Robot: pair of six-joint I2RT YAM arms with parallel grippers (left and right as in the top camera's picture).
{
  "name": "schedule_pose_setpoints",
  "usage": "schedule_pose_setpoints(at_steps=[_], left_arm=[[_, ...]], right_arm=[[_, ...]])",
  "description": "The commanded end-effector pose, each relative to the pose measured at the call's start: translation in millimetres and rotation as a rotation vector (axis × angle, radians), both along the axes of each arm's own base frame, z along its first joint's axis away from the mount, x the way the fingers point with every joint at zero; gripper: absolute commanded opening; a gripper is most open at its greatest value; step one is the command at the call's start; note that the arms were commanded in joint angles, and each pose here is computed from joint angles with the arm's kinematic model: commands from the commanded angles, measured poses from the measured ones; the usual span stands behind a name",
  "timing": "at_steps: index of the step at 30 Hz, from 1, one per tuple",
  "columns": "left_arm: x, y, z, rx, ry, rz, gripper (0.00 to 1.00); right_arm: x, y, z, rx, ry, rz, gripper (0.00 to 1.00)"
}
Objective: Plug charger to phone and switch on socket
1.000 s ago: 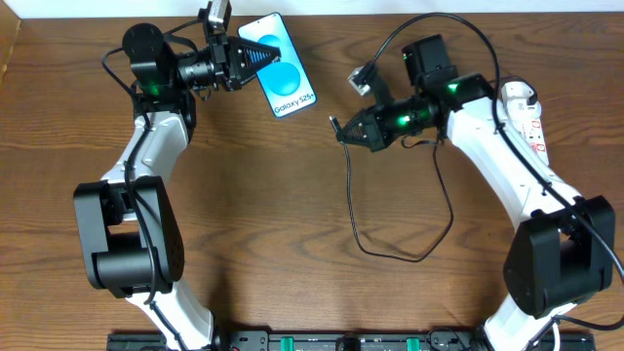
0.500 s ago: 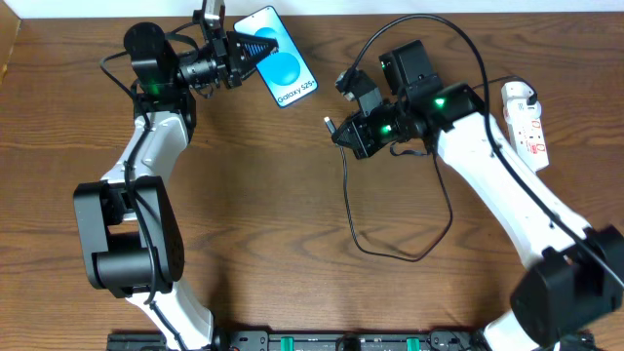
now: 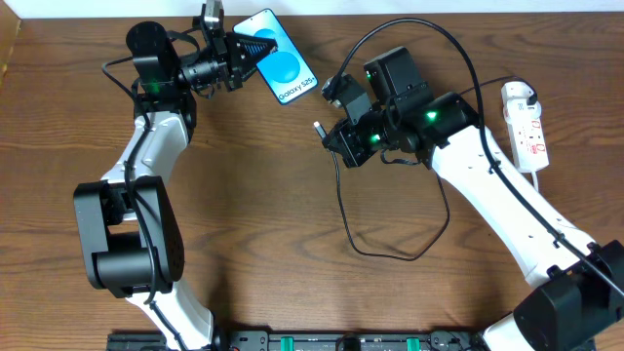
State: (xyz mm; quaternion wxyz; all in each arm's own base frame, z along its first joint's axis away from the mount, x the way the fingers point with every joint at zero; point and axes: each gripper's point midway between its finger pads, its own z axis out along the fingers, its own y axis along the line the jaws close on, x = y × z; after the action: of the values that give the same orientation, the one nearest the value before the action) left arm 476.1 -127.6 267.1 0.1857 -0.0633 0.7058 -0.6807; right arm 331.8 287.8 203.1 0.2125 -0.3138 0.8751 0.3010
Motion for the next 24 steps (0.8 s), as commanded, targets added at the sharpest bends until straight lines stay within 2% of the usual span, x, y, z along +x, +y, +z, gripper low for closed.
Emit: schedule_pose_setpoints(at_steps=[1, 24], left_arm=[[-1.0, -1.4, 15.0, 0.004, -0.045, 0.003, 0.07], [-0.6, -1.2, 15.0, 0.011, -0.063, 0.005, 0.07]], right_arm=[[-0.6, 1.3, 4.5, 0.005, -0.004, -0.005, 0.01], [-4.5, 4.0, 4.4, 0.008, 0.004, 0.006, 0.01]])
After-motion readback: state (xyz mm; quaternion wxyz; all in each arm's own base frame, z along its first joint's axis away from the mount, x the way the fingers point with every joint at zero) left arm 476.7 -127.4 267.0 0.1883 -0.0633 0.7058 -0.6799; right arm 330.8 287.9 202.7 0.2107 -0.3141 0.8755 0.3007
